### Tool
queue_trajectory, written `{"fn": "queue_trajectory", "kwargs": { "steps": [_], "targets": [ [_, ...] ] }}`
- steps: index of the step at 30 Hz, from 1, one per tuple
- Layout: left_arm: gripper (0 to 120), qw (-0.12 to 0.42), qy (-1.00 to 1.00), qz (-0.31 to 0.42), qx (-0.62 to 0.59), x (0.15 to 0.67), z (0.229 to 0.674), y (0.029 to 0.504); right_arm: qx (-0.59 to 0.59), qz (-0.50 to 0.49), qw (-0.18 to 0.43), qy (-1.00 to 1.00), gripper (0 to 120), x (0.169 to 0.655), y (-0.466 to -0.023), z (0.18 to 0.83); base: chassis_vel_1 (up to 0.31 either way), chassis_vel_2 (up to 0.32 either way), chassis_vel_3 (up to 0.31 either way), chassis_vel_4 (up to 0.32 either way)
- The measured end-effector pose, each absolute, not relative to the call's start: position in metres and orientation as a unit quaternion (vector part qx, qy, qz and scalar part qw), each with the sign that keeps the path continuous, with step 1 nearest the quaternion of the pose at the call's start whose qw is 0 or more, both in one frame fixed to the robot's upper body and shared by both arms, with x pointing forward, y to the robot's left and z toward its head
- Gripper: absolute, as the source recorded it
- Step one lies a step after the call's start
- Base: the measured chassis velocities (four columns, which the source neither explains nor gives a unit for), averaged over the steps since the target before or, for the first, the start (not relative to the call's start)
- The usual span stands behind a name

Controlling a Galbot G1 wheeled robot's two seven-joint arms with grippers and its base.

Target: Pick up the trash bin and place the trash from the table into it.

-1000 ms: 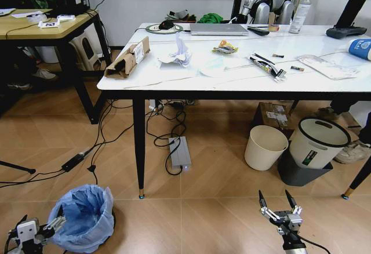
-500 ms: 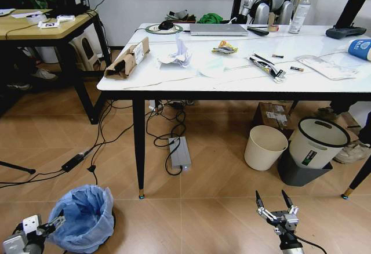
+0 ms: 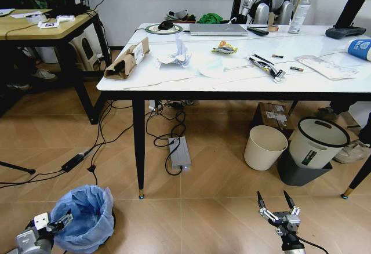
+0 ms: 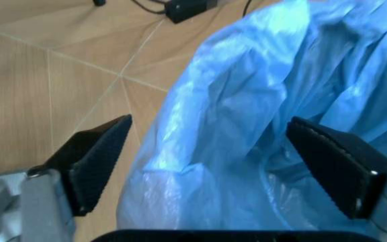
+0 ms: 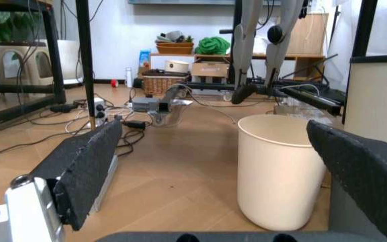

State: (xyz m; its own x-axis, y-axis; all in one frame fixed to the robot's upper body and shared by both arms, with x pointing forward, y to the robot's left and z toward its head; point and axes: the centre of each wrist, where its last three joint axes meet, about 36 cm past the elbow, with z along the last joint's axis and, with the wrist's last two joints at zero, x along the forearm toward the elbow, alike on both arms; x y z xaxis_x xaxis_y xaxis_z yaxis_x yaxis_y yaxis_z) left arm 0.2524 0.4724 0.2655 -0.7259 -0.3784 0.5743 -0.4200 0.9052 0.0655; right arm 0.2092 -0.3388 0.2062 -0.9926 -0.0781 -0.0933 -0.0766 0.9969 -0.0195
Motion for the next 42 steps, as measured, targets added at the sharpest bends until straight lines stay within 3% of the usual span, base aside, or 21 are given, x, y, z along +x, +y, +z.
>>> {"fn": "queue_trajectory", "kwargs": {
  "steps": [6, 11, 24, 42],
  "targets": [
    [71, 0.308, -0.926, 0.038, 0.215, 0.252, 0.256, 0.472, -0.04, -0.01, 0.047, 0.998, 100, 0.21, -0.339, 0.208, 0.0, 0.0, 0.0, 0.0],
    [48, 0.308, -0.927, 0.042, 0.21, 0.25, 0.254, 0.47, -0.04, -0.011, 0.048, 0.998, 100, 0.21, -0.339, 0.21, 0.0, 0.0, 0.0, 0.0],
    [3, 0.302, -0.931, 0.049, 0.201, 0.245, 0.249, 0.467, -0.039, -0.013, 0.05, 0.998, 100, 0.209, -0.339, 0.213, 0.0, 0.0, 0.0, 0.0],
    [0, 0.229, -0.968, 0.065, 0.076, 0.217, 0.226, 0.458, -0.041, -0.02, 0.046, 0.998, 100, 0.208, -0.34, 0.214, 0.0, 0.0, 0.0, 0.0]
  ]
}}
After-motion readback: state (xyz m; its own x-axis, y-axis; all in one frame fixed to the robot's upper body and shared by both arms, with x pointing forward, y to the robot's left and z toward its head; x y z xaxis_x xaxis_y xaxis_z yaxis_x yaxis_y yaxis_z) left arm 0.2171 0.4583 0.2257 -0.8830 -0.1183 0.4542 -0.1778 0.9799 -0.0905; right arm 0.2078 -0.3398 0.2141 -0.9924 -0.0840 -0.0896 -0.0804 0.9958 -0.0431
